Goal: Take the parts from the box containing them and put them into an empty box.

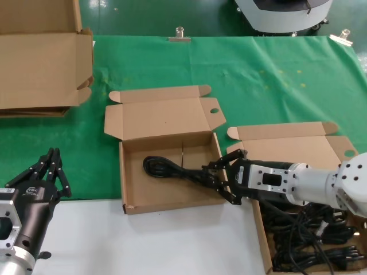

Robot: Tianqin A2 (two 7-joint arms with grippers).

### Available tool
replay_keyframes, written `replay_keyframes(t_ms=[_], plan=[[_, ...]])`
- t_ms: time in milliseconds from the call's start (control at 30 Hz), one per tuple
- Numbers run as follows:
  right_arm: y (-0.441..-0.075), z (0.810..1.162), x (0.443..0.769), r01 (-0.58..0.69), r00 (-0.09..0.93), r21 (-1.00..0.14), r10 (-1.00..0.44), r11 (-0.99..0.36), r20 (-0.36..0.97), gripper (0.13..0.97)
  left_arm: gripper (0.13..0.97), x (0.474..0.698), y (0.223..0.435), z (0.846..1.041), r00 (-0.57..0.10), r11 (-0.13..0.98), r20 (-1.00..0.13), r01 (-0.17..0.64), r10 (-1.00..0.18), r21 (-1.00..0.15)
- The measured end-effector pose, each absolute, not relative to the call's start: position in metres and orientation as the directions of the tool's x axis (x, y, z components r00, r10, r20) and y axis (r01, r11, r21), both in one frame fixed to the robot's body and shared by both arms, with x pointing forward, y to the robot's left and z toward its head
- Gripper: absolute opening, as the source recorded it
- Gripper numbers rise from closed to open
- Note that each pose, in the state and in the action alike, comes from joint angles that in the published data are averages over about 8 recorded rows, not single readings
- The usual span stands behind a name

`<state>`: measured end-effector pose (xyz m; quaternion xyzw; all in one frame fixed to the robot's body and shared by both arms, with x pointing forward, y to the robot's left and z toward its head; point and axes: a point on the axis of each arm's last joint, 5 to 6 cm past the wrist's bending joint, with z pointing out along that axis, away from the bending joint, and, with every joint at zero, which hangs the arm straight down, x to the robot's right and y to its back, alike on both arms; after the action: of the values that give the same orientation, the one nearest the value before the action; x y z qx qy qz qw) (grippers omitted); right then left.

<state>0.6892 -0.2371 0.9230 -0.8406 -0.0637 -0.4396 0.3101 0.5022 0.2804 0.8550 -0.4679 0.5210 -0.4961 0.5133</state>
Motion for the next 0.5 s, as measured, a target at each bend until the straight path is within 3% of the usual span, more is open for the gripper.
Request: replay_keyframes(t_ms=[500], plan=[[-0.238, 0.933, 0.692, 0.345, 0.590, -0.511, -0.242, -0.787, 0.770, 0.342, 0.172, 0.502, 0.280, 0.855, -0.035, 0.070, -0.071, 0.022, -0.997, -0.997]])
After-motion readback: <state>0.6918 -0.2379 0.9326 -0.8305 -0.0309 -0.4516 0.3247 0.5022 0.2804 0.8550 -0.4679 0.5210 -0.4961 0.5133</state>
